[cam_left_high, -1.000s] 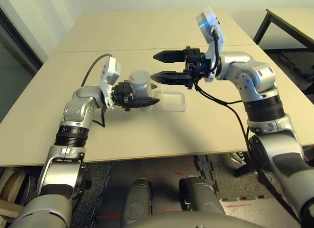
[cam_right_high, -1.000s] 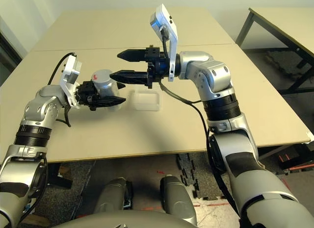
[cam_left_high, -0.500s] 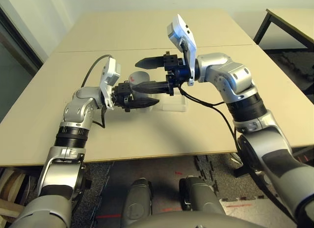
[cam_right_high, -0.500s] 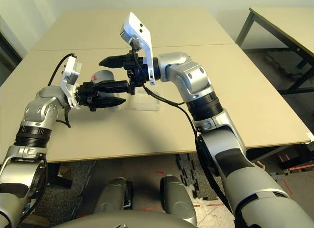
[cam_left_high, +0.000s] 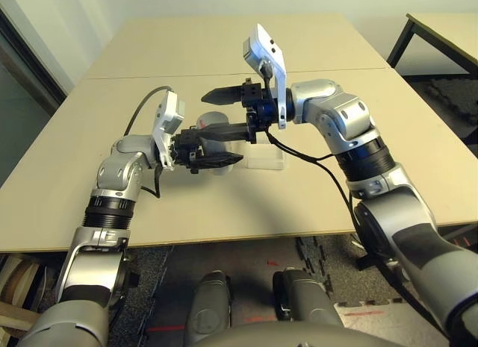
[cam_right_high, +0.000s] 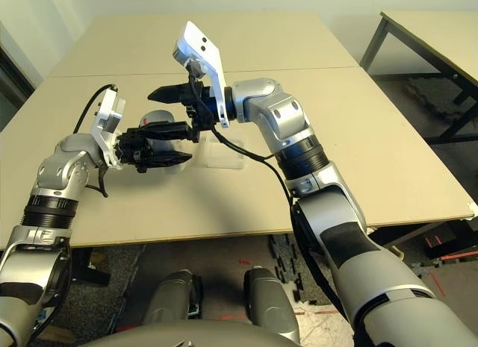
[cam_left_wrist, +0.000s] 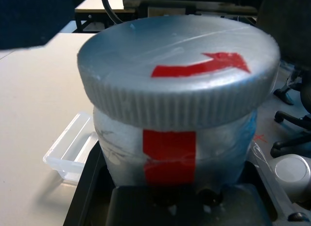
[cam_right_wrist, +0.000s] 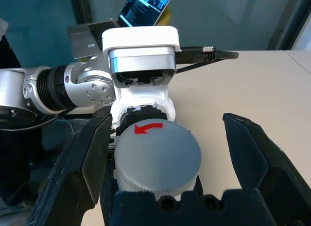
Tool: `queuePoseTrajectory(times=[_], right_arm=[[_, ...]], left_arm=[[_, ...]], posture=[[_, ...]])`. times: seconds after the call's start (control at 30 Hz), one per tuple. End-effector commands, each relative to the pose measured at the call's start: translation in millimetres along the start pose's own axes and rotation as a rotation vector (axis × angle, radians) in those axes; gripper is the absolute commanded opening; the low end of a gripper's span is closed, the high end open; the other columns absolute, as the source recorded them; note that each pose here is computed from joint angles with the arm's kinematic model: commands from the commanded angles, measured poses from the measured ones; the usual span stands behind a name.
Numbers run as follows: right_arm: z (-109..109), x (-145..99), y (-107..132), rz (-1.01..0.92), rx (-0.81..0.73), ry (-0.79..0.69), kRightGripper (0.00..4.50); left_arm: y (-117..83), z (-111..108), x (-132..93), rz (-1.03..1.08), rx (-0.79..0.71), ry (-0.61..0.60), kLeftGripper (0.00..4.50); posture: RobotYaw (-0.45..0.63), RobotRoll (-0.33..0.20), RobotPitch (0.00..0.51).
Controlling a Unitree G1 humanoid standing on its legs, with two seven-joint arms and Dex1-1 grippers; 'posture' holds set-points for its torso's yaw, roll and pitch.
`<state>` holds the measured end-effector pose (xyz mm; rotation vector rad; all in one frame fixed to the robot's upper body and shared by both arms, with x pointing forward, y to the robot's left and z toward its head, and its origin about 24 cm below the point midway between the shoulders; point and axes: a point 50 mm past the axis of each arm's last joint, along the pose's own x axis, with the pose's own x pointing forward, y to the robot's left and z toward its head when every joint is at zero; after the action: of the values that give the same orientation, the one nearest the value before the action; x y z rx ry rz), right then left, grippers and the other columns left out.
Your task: Pour the medicine from the bottle into the box.
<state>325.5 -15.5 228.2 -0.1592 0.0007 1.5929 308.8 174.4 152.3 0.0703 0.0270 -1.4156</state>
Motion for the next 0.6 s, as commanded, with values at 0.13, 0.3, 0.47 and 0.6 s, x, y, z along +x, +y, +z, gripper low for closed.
queuePoseTrajectory(times=[0.13, 0.3, 0.47, 0.6], right_arm=[[-2.1, 2.1, 2.8, 0.025, 0.009, 0.018, 4.5], [-2.7, 3.0, 4.1, 0.033, 0.021, 0.012, 4.13], [-3.5, 2.8, 5.4, 0.036, 0.032, 0.007, 2.6], [-3.1, 1.9, 5.6, 0.034, 0.043, -0.002, 2.6]], left_arm=[[-0.1, 1.9, -0.2, -0.009, 0.003, 0.001, 2.6], [-0.9, 1.6, 0.4, -0.015, 0.001, 0.001, 2.6], [-1.5, 1.2, 0.4, -0.017, -0.002, 0.003, 2.6], [-1.4, 0.6, 0.1, -0.017, -0.003, 0.009, 2.6]], posture=[[-0.07, 0.0, 0.059], [-0.07, 0.0, 0.06], [-0.07, 0.0, 0.06], [-0.07, 0.0, 0.059]])
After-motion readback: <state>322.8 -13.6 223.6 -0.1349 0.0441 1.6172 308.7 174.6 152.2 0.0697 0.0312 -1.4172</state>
